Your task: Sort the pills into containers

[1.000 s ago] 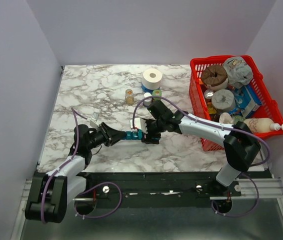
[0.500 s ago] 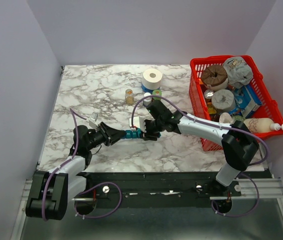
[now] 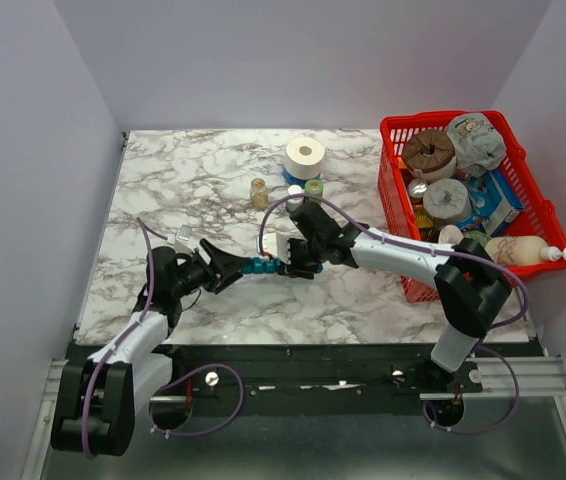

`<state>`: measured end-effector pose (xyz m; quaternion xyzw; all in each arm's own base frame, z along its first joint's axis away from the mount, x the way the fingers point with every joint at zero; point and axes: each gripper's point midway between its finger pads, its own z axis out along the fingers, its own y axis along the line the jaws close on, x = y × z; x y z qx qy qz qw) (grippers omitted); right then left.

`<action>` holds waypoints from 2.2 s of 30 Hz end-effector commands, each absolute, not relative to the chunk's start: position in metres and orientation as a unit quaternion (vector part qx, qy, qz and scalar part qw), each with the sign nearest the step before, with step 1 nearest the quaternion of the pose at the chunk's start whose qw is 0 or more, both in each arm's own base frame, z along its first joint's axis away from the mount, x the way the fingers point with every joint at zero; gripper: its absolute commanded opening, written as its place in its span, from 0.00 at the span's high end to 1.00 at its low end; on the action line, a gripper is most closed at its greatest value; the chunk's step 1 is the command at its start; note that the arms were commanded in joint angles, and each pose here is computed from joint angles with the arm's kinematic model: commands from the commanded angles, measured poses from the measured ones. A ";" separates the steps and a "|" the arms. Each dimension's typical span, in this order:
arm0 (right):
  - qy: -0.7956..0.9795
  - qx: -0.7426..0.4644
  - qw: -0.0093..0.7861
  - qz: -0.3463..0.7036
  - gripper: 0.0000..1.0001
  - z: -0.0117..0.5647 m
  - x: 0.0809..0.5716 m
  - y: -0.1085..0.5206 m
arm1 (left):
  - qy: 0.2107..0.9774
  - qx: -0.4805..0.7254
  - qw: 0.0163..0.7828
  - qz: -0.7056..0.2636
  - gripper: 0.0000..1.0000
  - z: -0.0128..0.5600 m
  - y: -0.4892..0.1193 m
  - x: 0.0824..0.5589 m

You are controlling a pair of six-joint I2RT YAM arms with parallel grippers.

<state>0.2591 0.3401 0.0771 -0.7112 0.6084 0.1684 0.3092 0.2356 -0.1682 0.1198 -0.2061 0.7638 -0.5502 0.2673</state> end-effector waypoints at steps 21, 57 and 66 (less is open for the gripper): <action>0.657 -0.716 0.222 0.085 0.23 0.020 0.285 0.320 | 0.820 -0.228 0.432 -0.299 0.18 0.137 -0.086 0.246; 0.779 -0.550 0.217 0.209 0.75 0.075 0.292 0.280 | 0.868 -0.054 0.329 -0.369 0.96 0.081 -0.195 0.293; 0.784 -0.554 0.204 0.191 0.76 0.068 0.293 0.274 | 0.893 -0.062 0.295 -0.335 0.98 0.055 -0.194 0.293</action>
